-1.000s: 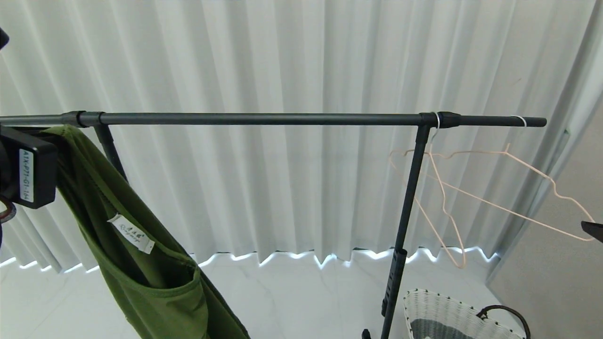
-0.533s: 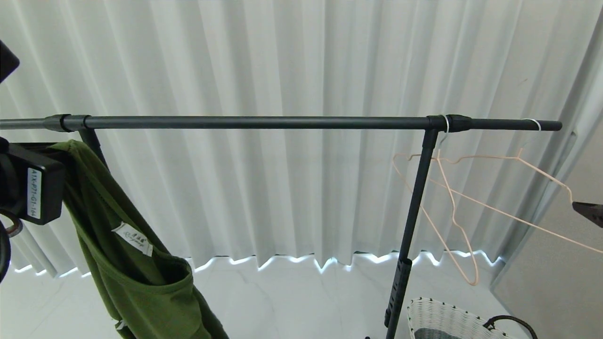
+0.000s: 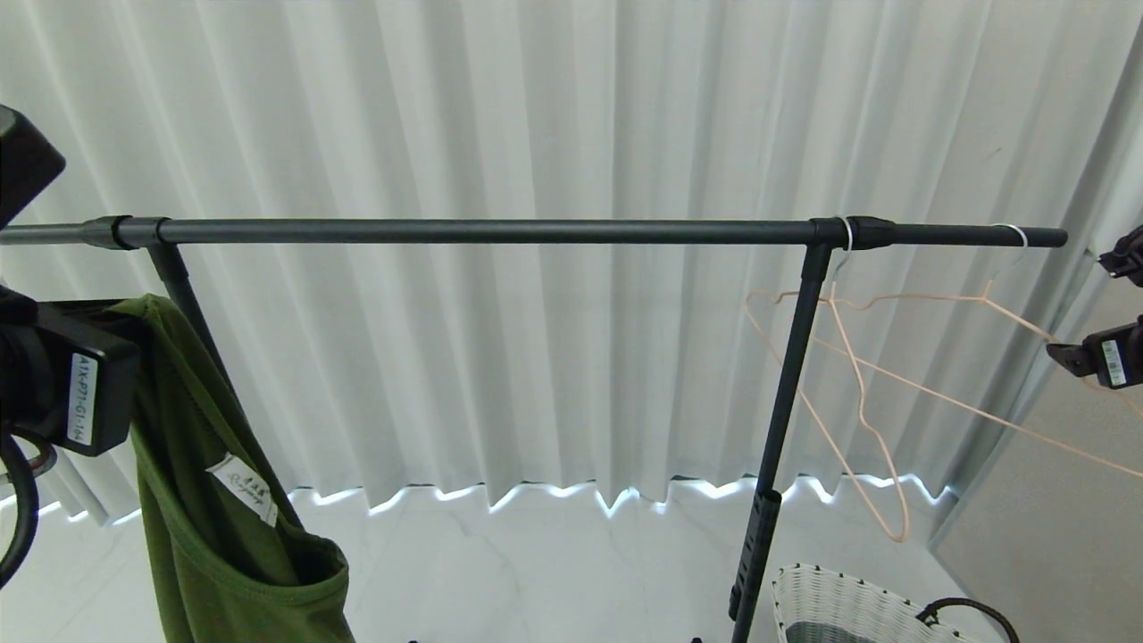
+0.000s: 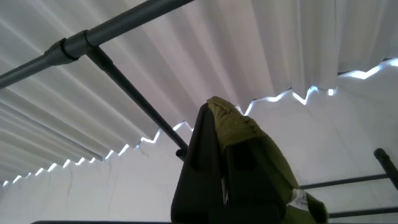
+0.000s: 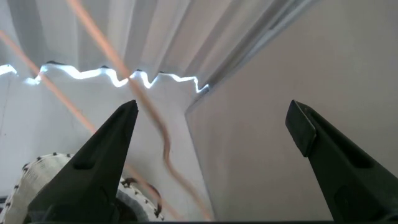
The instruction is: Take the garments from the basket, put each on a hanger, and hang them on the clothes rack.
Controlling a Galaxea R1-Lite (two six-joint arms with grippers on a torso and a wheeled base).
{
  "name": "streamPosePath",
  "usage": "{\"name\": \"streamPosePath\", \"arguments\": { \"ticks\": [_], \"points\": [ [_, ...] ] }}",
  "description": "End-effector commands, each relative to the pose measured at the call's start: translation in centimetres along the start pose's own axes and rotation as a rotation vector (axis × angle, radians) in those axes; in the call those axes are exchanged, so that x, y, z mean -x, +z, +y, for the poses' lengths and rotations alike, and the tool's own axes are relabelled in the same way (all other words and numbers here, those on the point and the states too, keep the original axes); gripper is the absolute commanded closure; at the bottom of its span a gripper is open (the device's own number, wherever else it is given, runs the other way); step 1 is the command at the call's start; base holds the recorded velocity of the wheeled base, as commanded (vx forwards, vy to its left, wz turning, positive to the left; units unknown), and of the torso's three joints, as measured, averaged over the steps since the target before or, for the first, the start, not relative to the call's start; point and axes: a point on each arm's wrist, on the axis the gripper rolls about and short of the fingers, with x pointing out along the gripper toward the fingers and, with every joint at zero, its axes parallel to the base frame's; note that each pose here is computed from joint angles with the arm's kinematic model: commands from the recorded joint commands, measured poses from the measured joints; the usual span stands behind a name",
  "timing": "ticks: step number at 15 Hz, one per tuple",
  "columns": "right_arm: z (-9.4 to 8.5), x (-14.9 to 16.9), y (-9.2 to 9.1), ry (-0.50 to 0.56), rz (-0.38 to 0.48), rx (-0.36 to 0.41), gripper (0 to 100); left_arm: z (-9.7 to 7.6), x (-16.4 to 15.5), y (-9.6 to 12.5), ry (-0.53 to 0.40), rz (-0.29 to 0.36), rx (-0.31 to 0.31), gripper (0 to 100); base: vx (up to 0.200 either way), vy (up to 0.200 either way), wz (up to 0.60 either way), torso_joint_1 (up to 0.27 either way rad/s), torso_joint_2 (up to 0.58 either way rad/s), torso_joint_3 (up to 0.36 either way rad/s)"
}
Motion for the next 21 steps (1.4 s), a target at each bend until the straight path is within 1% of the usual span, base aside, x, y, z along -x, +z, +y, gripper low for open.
{"name": "streamPosePath", "arguments": {
  "ticks": [1,4,7,10,12,16,18,19,21],
  "points": [
    [-0.1,-2.6,-1.1,0.012,0.053,-0.007,0,-0.1,-0.1,-0.2,-0.001,0.002,-0.001,100,0.0,0.0,0.0,0.0,0.0,0.0],
    [0.0,-3.0,-1.4,0.057,0.052,-0.014,0,-0.1,-0.2,-0.2,0.002,0.0,-0.001,100,0.0,0.0,0.0,0.0,0.0,0.0],
    [0.6,-2.6,-2.2,0.13,0.078,-0.019,0,-0.2,-0.2,-0.2,0.001,0.001,-0.002,100,0.0,0.0,0.0,0.0,0.0,0.0],
    [1.7,-0.7,-2.1,0.191,0.061,-0.016,0,-0.1,-0.1,-0.2,0.001,-0.003,0.0,100,0.0,0.0,0.0,0.0,0.0,0.0],
    [2.6,0.5,-2.0,0.242,0.043,-0.033,0,-0.1,-0.1,-0.1,0.003,-0.004,0.001,100,0.0,0.0,0.0,0.0,0.0,0.0],
    [3.7,2.0,-1.6,0.28,0.019,-0.054,0,0.1,0.3,-0.2,0.006,-0.015,-0.001,100,0.0,0.0,0.0,0.0,0.0,0.0],
    [3.5,1.7,-1.6,0.266,0.018,-0.059,0,0.2,0.4,-0.1,0.008,-0.016,-0.001,100,0.0,0.0,0.0,0.0,0.0,0.0],
    [2.7,1.1,-1.7,0.24,0.024,-0.069,0,0.2,0.4,-0.1,0.01,-0.02,0.0,100,0.0,0.0,0.0,0.0,0.0,0.0],
    [2.2,1.2,-1.4,0.227,0.013,-0.075,0,0.3,0.6,-0.1,0.009,-0.024,0.001,100,0.0,0.0,0.0,0.0,0.0,0.0]
  ]
}}
